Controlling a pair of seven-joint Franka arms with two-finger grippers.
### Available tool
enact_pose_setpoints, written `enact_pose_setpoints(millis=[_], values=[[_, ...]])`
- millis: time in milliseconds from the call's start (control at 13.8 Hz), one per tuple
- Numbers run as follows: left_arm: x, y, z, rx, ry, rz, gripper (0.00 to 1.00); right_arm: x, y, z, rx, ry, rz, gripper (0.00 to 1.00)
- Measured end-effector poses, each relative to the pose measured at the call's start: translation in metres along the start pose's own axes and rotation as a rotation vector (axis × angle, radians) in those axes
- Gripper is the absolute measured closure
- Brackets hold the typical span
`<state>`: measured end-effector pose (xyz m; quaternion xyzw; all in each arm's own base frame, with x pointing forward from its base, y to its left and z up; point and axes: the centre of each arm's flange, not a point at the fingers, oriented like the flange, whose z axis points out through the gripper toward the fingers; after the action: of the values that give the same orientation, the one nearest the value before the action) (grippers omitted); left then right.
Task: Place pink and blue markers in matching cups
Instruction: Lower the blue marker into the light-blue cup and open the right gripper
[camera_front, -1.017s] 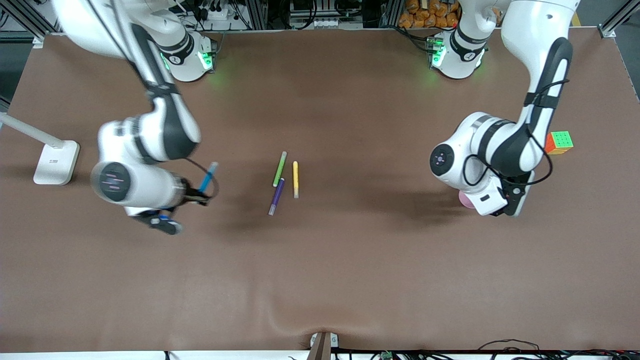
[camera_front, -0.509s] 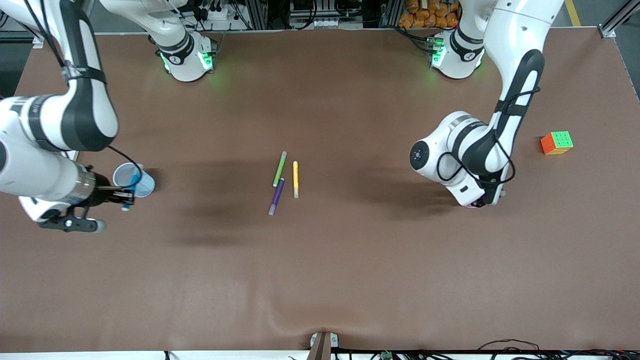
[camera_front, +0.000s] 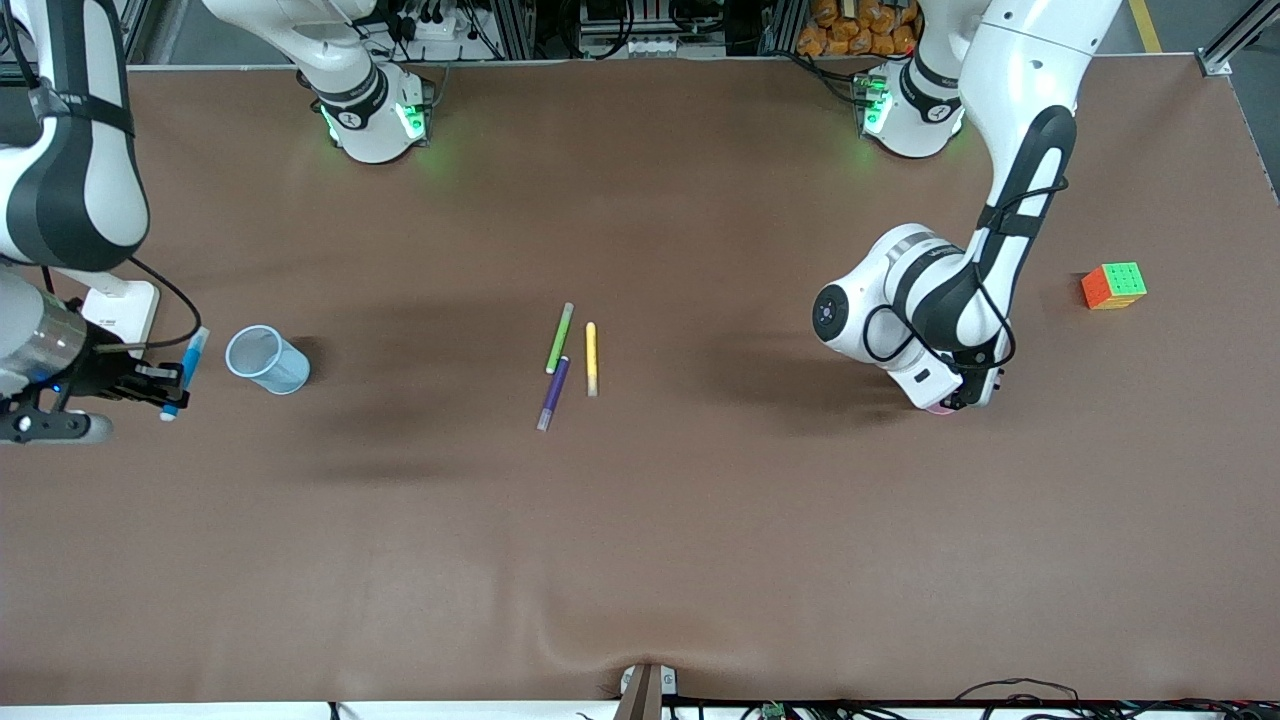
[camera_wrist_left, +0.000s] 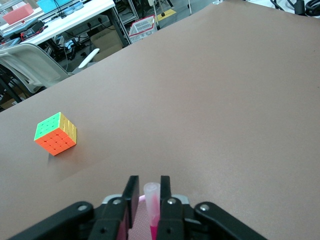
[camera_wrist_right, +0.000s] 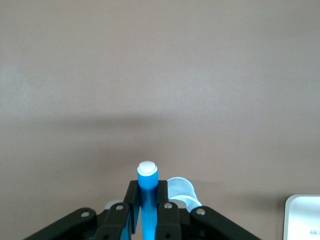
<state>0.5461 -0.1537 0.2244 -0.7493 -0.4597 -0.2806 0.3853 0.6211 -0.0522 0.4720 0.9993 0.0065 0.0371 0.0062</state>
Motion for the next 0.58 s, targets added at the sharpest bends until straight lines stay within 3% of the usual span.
enact_pose_setpoints(millis=[145, 291, 581], values=[[-0.001, 0.0, -0.001, 0.001, 0.002, 0.001, 0.66, -0.02, 0.001, 0.01, 0.001, 0.054, -0.027, 0.82], [-0.001, 0.0, -0.002, 0.001, 0.005, 0.001, 0.52, -0.043, 0.004, 0.031, -0.007, 0.127, -0.07, 0.82], [0.013, -0.001, -0.01, 0.004, 0.018, 0.024, 0.46, -0.078, 0.027, 0.076, -0.041, 0.221, -0.122, 0.82]])
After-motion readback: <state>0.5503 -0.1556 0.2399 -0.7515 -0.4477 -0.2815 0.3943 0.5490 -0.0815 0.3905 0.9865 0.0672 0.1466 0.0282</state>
